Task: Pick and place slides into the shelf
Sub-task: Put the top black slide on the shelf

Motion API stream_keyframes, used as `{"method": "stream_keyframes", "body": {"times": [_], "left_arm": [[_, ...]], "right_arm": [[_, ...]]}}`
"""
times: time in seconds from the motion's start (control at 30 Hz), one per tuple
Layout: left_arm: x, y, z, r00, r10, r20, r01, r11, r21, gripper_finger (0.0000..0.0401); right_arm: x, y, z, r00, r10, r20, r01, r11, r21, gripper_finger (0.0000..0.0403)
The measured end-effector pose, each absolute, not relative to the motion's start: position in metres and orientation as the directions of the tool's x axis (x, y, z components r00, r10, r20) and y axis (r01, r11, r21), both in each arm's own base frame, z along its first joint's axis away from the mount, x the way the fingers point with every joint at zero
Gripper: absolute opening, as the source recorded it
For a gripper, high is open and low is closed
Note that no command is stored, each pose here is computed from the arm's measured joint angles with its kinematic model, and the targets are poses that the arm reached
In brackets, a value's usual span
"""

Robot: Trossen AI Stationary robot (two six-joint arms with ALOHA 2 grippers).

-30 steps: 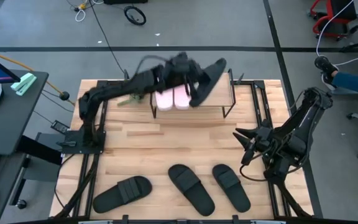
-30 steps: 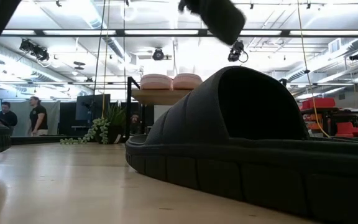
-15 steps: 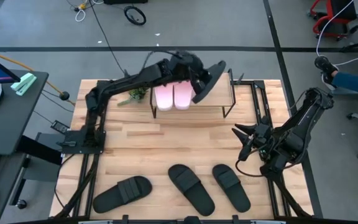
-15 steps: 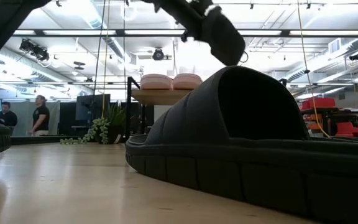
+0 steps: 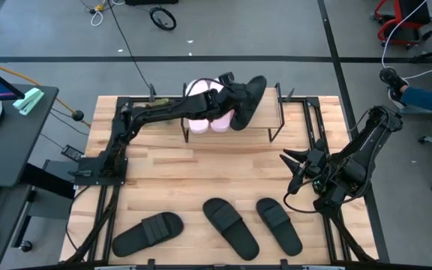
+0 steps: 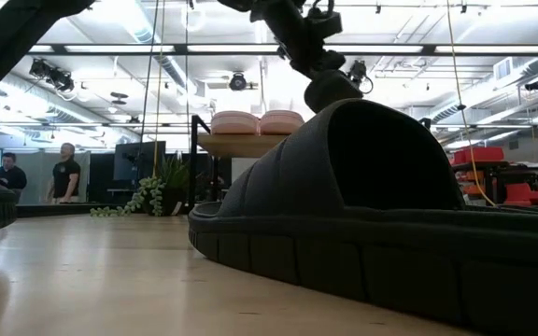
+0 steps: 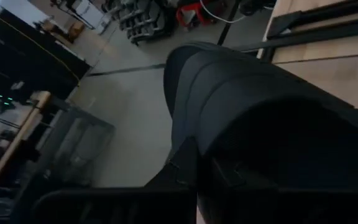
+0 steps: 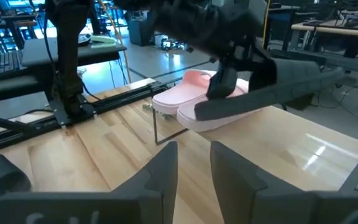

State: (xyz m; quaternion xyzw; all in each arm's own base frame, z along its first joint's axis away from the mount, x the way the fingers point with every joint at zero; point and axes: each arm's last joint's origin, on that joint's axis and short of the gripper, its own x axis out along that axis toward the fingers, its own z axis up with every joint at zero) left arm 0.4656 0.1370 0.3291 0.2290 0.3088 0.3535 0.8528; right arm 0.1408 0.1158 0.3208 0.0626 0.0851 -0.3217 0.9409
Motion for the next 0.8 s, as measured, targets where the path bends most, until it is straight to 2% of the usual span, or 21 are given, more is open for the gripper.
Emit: {"method": "stream_keyframes", "body": {"times": [0.3, 0.8], "left_arm": [[0.473, 0.136, 0.311, 0.405, 0.854, -0.326, -0.518, 0.509, 0.688, 0.0012], [0.470, 0.150, 0.297, 0.367, 0.846, -0.386, -0.579, 0.533, 0.617, 0.0011]], "right_arm": [[0.142, 0.117, 0.321, 0.780, -0.593, -0.199, 0.616, 0.784, 0.078, 0.0101], [0.143, 0.118, 0.321, 0.782, -0.593, -0.194, 0.621, 0.769, 0.151, 0.0101]]}}
